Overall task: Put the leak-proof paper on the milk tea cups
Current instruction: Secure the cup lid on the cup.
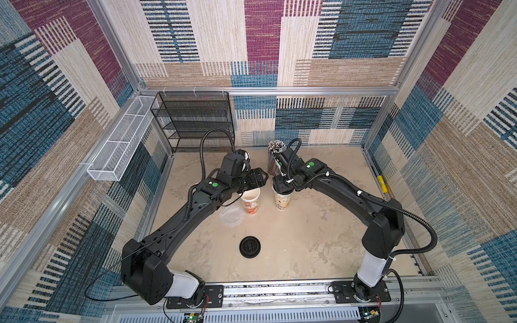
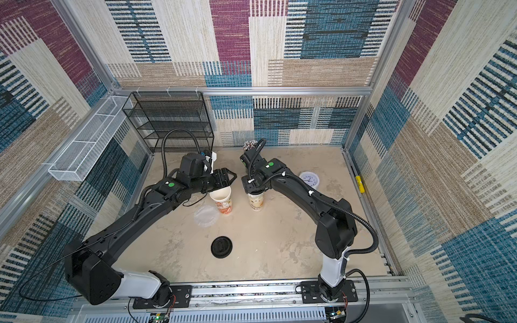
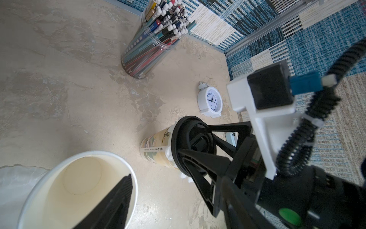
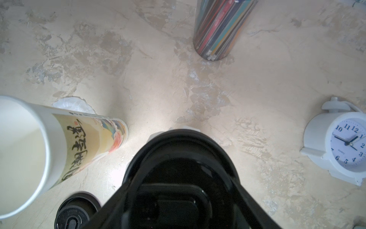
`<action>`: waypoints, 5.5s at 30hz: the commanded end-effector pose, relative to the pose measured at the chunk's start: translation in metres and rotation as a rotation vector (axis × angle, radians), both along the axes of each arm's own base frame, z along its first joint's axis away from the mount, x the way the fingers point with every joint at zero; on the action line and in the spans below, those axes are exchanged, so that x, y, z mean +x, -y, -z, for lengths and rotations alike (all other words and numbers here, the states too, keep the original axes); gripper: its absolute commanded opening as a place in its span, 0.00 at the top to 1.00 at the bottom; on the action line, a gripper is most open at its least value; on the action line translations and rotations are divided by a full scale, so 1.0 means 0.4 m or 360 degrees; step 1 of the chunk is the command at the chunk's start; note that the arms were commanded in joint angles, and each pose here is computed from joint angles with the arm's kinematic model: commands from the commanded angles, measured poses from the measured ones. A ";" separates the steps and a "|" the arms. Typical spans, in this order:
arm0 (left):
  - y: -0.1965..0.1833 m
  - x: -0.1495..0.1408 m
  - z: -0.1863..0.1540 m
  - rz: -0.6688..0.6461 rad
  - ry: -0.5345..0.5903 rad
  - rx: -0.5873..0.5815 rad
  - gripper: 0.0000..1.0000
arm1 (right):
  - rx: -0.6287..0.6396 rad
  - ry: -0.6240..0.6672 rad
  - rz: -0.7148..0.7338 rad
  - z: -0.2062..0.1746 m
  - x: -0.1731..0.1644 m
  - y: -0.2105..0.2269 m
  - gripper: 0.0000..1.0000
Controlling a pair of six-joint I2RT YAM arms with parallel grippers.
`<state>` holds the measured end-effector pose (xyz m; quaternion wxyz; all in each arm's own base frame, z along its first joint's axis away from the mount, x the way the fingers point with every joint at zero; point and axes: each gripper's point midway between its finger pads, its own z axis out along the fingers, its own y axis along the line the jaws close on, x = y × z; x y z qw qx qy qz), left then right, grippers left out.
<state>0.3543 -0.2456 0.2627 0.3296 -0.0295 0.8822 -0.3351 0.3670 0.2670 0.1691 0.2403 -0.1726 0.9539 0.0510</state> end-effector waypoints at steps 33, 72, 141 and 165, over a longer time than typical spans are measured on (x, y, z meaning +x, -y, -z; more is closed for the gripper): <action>0.165 0.025 0.057 0.0672 -0.0344 -0.0009 0.38 | -0.0048 -0.0508 -0.0025 0.106 -0.208 0.074 0.27; 0.162 0.015 0.173 0.0866 -0.0671 0.0021 0.43 | -0.0057 -0.0390 -0.0050 0.108 -0.172 0.069 0.24; 0.133 0.002 0.323 0.0872 -0.0949 0.0190 0.48 | 0.1008 -0.0225 0.0425 -0.127 -0.162 0.116 0.49; 0.124 -0.001 0.333 0.0867 -0.0957 0.0212 0.48 | 0.1003 -0.0355 0.0376 -0.023 -0.145 0.078 0.50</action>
